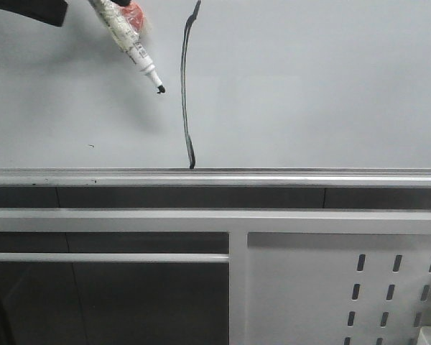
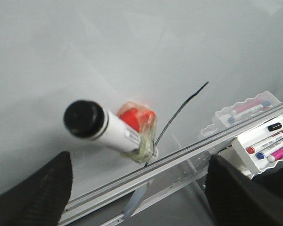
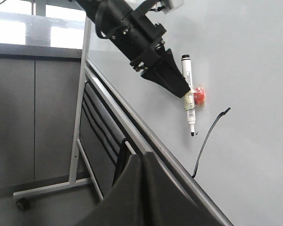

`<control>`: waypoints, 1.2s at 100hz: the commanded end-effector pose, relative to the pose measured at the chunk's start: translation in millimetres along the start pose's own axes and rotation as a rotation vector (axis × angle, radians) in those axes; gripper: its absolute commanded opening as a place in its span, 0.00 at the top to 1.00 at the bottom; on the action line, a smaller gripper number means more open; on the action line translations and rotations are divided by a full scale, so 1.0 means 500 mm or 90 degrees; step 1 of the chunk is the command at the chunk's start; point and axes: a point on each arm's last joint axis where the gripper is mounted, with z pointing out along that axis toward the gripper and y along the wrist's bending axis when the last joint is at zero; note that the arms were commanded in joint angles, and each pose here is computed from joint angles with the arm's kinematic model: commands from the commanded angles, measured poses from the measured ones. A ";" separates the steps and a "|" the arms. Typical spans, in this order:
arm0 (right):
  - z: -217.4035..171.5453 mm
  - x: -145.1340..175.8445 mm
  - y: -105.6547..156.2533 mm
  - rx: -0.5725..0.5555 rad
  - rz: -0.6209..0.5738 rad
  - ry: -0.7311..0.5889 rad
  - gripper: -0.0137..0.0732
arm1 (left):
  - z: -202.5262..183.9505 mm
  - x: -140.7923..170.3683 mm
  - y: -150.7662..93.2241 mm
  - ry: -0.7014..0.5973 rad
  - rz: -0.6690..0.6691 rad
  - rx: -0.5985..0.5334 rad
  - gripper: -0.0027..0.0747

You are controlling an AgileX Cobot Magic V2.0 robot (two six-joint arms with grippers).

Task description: Write number 1 on whiteboard

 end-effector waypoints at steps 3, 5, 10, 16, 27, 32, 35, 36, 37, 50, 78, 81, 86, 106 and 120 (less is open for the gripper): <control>-0.002 -0.024 -0.015 0.040 0.011 -0.042 0.91 | -0.066 -0.012 -0.007 -0.093 0.003 0.006 0.28; -0.002 -0.024 -0.015 0.040 0.011 -0.042 0.91 | -0.072 -0.006 -0.006 -0.094 0.003 0.005 0.29; -0.002 -0.024 -0.015 0.040 0.011 -0.042 0.91 | -0.101 0.006 -0.008 -0.117 0.005 0.008 0.32; -0.002 -0.024 -0.015 0.040 0.011 -0.042 0.91 | -0.132 0.025 -0.008 -0.139 0.008 0.011 0.40; -0.002 -0.024 -0.015 0.040 0.011 -0.042 0.91 | -0.199 0.060 -0.009 -0.196 0.029 0.014 0.62; -0.002 -0.024 -0.015 0.040 0.011 -0.042 0.91 | -0.228 0.076 -0.009 -0.222 0.038 0.017 0.74; -0.002 -0.024 -0.015 0.040 0.011 -0.042 0.91 | -0.243 0.085 -0.009 -0.238 0.044 0.017 0.81; -0.002 -0.024 -0.015 0.040 0.011 -0.042 0.91 | -0.252 0.088 -0.010 -0.248 0.045 0.019 0.83; -0.002 -0.024 -0.015 0.040 0.011 -0.042 0.91 | -0.255 0.092 -0.009 -0.250 0.046 0.019 0.87; -0.002 -0.024 -0.015 0.040 0.011 -0.042 0.91 | -0.311 0.129 -0.009 -0.316 0.066 0.023 0.99; -0.002 -0.024 -0.015 0.040 0.011 -0.042 0.91 | -0.354 0.171 -0.009 -0.360 0.073 0.035 0.99; -0.002 -0.024 -0.015 0.040 0.011 -0.042 0.91 | -0.355 0.171 -0.009 -0.361 0.073 0.036 0.99; -0.002 -0.024 -0.015 0.040 0.011 -0.042 0.91 | -0.355 0.171 -0.009 -0.363 0.073 0.035 0.99; -0.002 -0.024 -0.015 0.040 0.011 -0.042 0.91 | -0.355 0.171 -0.009 -0.363 0.073 0.035 0.99; -0.002 -0.024 -0.015 0.040 0.011 -0.042 0.91 | -0.355 0.171 -0.009 -0.363 0.073 0.035 0.99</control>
